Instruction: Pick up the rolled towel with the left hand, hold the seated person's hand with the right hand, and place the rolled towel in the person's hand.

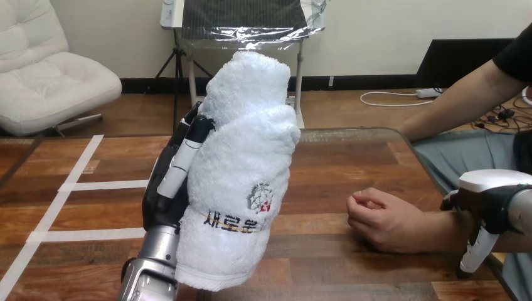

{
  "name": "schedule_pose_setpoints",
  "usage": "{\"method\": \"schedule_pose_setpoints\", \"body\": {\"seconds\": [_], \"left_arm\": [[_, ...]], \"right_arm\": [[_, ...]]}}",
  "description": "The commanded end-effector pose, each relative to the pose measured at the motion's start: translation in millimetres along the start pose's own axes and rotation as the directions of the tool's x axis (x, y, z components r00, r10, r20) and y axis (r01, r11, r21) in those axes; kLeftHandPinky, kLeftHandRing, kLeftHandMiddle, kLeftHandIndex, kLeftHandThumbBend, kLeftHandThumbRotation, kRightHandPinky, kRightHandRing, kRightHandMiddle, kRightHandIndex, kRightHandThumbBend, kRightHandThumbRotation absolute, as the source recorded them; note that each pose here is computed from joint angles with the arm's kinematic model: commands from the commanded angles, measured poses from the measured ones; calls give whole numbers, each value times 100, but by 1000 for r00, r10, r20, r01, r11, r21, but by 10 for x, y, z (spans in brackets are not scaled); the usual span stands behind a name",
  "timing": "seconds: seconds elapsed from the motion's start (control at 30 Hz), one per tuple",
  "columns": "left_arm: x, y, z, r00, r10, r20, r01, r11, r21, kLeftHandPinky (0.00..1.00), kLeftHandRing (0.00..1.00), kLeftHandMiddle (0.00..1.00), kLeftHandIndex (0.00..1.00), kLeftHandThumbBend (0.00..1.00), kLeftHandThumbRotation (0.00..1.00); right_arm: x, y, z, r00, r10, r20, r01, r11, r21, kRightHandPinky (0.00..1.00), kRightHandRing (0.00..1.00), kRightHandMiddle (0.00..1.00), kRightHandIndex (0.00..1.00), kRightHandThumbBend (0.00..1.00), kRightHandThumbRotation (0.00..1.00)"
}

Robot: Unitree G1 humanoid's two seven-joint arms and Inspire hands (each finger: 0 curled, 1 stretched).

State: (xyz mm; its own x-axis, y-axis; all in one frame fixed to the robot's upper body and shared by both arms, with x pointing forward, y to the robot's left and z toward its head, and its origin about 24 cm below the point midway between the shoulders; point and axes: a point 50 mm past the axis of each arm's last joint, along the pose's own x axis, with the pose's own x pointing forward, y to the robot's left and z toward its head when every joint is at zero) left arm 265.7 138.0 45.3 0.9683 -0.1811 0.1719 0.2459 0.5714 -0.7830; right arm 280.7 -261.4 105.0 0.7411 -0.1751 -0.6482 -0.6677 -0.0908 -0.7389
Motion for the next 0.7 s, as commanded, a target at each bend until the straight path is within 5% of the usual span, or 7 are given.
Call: {"method": "schedule_pose_setpoints", "body": {"seconds": [0.0, 0.67], "left_arm": [[129, -259, 36, 992, -95, 87, 101, 992, -69, 23, 33, 41, 51, 70, 0], [118, -254, 31, 992, -93, 87, 100, 992, -72, 23, 33, 42, 51, 69, 0]], "right_arm": [[-4, -195, -12, 998, -59, -30, 58, 998, -34, 94, 99, 98, 92, 72, 19], [143, -114, 4, 999, 4, -39, -5, 999, -35, 93, 98, 97, 91, 66, 19]]}}
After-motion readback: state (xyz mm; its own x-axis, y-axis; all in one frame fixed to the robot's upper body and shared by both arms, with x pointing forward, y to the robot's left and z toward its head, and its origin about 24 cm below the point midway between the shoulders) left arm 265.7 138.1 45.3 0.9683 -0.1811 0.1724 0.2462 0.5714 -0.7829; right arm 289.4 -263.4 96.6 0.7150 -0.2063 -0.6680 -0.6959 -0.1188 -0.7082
